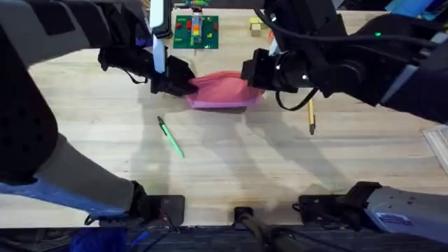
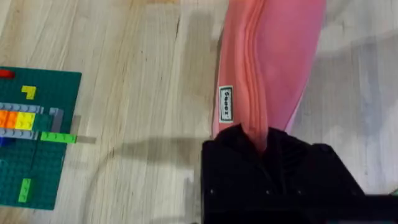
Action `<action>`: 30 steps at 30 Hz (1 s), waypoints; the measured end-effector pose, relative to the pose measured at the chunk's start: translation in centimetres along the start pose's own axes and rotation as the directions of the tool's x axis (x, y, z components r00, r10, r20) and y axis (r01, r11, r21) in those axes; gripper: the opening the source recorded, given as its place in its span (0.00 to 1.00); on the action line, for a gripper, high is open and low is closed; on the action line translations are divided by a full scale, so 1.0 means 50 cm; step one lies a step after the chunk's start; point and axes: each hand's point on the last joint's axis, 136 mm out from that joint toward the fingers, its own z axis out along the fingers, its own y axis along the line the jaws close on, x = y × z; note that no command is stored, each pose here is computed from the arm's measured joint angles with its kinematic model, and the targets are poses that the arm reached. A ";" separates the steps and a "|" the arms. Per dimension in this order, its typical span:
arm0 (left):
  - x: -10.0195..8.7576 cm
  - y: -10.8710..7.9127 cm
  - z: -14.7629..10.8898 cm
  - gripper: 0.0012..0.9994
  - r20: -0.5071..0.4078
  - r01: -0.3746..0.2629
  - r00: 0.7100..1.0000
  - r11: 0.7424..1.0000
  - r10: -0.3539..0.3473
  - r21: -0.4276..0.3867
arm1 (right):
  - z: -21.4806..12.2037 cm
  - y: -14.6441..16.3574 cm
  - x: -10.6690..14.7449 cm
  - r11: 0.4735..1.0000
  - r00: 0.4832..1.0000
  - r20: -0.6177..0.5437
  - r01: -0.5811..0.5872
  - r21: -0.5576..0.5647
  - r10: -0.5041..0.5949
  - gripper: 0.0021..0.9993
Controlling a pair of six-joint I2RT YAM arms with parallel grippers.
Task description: Unzip the bag, pick up the pens from the table one at a time and place them inside, then zip the bag closed.
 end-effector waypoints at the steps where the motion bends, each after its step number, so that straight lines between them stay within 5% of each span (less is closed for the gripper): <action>1: 0.001 0.000 0.000 0.04 -0.002 0.001 1.000 1.000 -0.001 -0.001 | 0.002 0.002 0.003 1.000 1.000 -0.010 0.000 -0.006 0.000 0.03; 18: 0.041 0.018 -0.018 0.04 -0.086 0.008 0.996 0.999 -0.011 -0.042 | 0.134 0.081 0.014 0.979 0.991 -0.112 -0.096 -0.182 0.077 0.03; 30: 0.053 0.030 -0.030 0.04 -0.109 0.008 0.994 0.998 -0.015 -0.065 | 0.135 0.115 -0.015 0.953 0.990 -0.088 -0.132 -0.274 0.112 0.03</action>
